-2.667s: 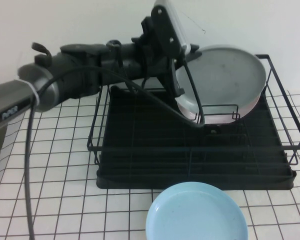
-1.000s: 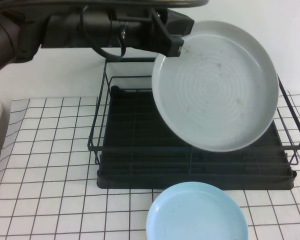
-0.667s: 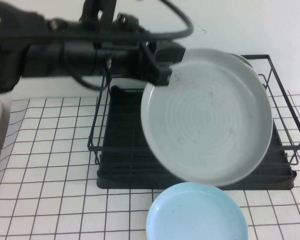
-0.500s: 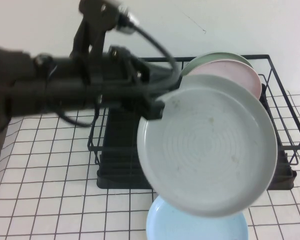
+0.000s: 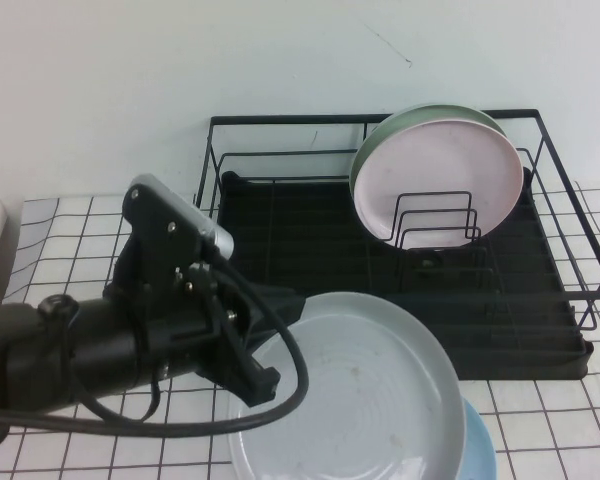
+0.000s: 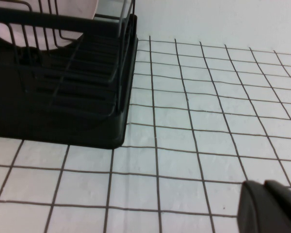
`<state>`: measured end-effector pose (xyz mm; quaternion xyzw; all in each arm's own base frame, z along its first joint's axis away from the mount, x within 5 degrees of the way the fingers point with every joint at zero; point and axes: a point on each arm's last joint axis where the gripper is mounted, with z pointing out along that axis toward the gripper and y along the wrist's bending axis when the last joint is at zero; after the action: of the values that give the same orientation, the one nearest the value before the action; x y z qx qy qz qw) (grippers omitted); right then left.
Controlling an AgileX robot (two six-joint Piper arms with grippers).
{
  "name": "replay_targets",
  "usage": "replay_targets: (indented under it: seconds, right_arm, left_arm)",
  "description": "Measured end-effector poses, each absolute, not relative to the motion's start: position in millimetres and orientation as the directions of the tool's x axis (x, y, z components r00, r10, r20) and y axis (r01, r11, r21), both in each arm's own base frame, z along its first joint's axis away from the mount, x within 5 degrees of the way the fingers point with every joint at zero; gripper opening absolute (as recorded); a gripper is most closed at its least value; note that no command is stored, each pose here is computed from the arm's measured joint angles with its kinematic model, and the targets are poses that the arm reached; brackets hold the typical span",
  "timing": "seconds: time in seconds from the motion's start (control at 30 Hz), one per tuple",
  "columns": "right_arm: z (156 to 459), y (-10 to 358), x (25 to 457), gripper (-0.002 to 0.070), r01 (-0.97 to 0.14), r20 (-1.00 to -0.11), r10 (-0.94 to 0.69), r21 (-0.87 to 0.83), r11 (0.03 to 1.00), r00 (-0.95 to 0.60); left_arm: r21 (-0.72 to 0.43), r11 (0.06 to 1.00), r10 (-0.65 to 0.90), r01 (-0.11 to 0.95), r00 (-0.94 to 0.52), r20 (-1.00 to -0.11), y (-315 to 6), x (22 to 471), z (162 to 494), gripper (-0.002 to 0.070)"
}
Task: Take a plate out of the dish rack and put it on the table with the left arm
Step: Place the plate from the table
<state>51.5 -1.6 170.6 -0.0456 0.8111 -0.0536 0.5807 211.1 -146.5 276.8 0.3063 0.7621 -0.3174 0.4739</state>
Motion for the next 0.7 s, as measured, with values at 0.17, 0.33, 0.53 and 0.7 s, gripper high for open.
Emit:
replay_targets:
  seconds: [0.17, 0.33, 0.53, 0.7]
  right_arm:
    - [171, -2, 51, -0.0003, -0.012, -0.937, -0.136, -0.14, 0.99, -0.322]
    - [171, -2, 51, -0.0003, -0.012, -0.937, -0.136, -0.14, 0.99, -0.322]
    - [171, -2, 51, -0.0003, -0.012, -0.937, -0.136, -0.14, 0.99, -0.322]
    - [171, -2, 51, -0.0003, -0.012, -0.937, -0.136, -0.14, 0.99, -0.322]
  left_arm:
    - [-0.189, 0.624, 0.179, 0.758, -0.374, -0.91, -145, 210, 270, 0.0004]
    - [-0.203, 0.629, 0.193, 0.75, -0.404, -0.894, -147, 215, 261, 0.0004]
    - [-0.24, 0.644, 0.229, 0.727, -0.482, -0.846, -151, 227, 235, 0.0004]
    - [-0.279, 0.63, 0.25, 0.724, -0.53, -0.811, -159, 238, 217, 0.0004]
